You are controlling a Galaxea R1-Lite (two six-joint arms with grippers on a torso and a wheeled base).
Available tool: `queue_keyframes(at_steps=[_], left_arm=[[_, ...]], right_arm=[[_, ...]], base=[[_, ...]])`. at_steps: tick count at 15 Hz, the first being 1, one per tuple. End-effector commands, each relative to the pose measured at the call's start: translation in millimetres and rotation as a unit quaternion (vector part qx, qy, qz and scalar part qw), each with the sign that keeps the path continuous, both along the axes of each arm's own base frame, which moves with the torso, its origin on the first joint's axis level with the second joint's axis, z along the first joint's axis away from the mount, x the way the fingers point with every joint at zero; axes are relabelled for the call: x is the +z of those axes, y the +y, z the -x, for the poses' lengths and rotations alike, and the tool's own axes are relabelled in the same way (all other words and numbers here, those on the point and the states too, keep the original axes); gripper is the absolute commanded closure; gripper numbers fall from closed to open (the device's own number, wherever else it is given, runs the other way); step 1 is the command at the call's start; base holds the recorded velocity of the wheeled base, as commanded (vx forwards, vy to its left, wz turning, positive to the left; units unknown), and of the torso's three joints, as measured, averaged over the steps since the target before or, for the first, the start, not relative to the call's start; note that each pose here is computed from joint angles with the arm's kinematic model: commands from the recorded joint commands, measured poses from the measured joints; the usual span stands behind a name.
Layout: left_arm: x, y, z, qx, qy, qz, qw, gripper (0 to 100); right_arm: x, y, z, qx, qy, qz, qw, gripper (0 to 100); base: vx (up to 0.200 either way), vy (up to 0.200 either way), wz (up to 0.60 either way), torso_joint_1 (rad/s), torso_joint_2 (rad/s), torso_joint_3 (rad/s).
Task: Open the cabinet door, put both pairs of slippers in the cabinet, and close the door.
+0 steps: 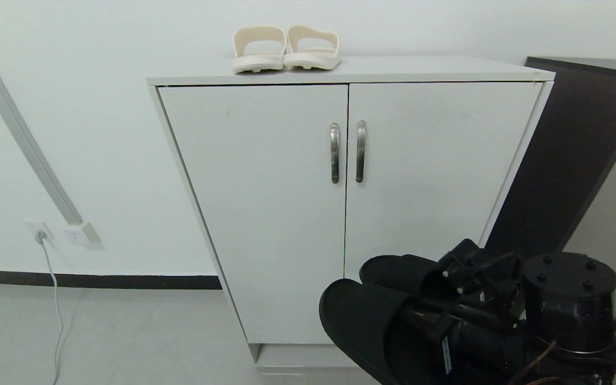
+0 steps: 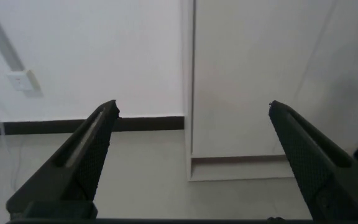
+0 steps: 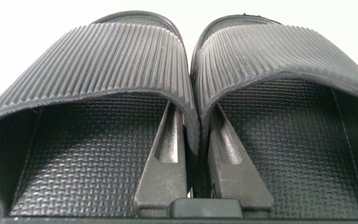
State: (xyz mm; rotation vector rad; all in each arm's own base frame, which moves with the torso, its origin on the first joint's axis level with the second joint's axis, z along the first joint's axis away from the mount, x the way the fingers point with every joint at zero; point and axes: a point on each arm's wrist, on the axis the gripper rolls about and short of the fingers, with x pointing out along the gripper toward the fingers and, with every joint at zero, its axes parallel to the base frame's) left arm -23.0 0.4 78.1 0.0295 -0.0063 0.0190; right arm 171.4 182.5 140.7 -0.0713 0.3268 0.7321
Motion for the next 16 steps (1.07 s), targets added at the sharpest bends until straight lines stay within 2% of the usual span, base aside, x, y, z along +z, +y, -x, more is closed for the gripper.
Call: queue_keyframes(at_steps=[1,2,3,5,7,9,11,14,16], left_arm=[[22.7,0.4,5.9,0.004,-0.035,0.012,0.9993,0],[39.2,0.3,7.9,-0.017,-0.027,0.045,0.9985,0],[44.2,0.0,4.3,-0.053,0.008,0.053,0.9972,0],[46.8,-2.2,-6.2,-0.133,0.054,0.056,0.9881,0],[58.3,-5.0,-23.1,-0.161,0.073,0.059,0.9824,0],[71.6,-8.3,-44.1,-0.184,0.077,0.06,0.9781,0],[80.0,-12.6,-71.2,-0.209,0.093,0.061,0.9716,0],[86.5,-19.8,-106.0,-0.252,0.099,0.064,0.9605,0],[91.5,-30.7,-130.4,-0.285,0.094,0.067,0.9516,0]], right_arm=[[-0.9,0.6,0.1,0.001,0.002,0.002,1.0,100],[-0.4,0.5,-0.4,0.0,0.001,0.0,1.0,100],[-1.0,1.2,0.1,0.002,0.002,0.002,1.0,100],[-1.2,1.4,1.3,0.005,-0.003,0.006,1.0,100],[-1.9,1.3,2.0,0.006,-0.002,0.008,1.0,100],[-1.9,1.4,2.0,0.007,-0.002,0.007,1.0,100],[-1.2,2.3,2.2,0.009,-0.003,0.007,1.0,100],[-1.5,2.6,2.9,0.011,-0.007,0.012,1.0,100],[-1.1,2.4,3.0,0.011,-0.008,0.011,1.0,100]], base=[[0.0,0.0,0.0,0.0,0.0,0.0],[0.0,0.0,0.0,0.0,0.0,0.0],[0.0,0.0,0.0,0.0,0.0,0.0],[0.0,0.0,0.0,0.0,0.0,0.0],[0.0,0.0,0.0,0.0,0.0,0.0],[0.0,0.0,0.0,0.0,0.0,0.0],[0.0,0.0,0.0,0.0,0.0,0.0],[0.0,0.0,0.0,0.0,0.0,0.0],[0.0,0.0,0.0,0.0,0.0,0.0]])
